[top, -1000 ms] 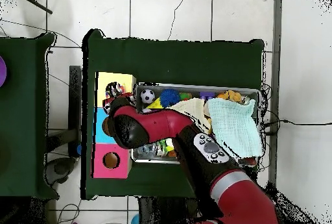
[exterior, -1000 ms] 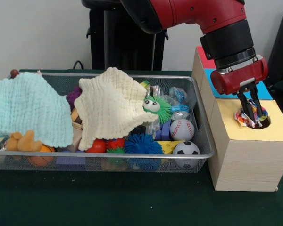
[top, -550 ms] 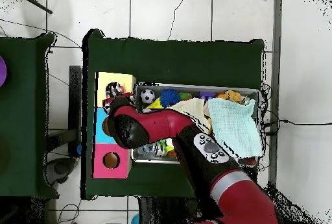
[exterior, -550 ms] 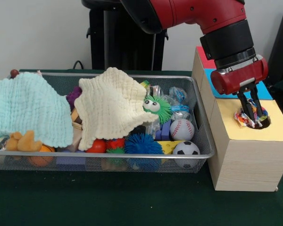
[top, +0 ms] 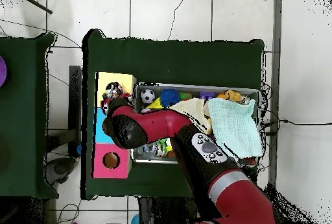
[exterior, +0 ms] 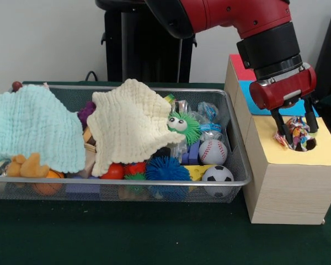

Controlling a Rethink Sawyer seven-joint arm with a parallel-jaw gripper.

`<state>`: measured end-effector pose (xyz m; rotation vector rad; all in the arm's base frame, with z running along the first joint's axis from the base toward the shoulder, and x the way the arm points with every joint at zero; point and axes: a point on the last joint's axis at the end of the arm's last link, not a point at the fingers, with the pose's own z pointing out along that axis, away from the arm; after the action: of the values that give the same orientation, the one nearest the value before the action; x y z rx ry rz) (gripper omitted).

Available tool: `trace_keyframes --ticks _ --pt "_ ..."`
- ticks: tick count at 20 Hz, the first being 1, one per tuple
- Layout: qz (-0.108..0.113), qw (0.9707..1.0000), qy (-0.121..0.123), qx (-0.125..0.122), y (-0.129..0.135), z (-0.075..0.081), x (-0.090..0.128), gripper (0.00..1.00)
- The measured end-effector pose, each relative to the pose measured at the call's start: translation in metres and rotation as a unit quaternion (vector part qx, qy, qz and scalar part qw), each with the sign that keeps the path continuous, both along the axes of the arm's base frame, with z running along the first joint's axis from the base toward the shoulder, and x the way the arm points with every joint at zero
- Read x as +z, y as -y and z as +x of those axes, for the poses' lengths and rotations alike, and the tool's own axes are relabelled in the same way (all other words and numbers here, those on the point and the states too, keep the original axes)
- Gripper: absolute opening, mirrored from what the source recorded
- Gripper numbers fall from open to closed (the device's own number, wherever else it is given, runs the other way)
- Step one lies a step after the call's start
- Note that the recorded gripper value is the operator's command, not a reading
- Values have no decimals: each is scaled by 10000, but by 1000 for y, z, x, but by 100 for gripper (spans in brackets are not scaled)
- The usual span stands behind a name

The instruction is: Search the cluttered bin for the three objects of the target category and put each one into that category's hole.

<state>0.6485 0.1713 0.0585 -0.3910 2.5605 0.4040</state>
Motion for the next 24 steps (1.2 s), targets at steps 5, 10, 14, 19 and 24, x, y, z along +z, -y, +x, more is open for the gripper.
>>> trace_keyframes --ticks 5,10,14,19,24 --pt "-4 10000 -7 3 0 0 0 100" --pt "-7 10000 -3 9 -1 0 0 100" --pt "-19 10000 -11 40 -3 0 2 100" --pt "-36 10000 -15 65 -5 -1 3 100" --pt "-116 9998 12 163 -16 -3 3 100"
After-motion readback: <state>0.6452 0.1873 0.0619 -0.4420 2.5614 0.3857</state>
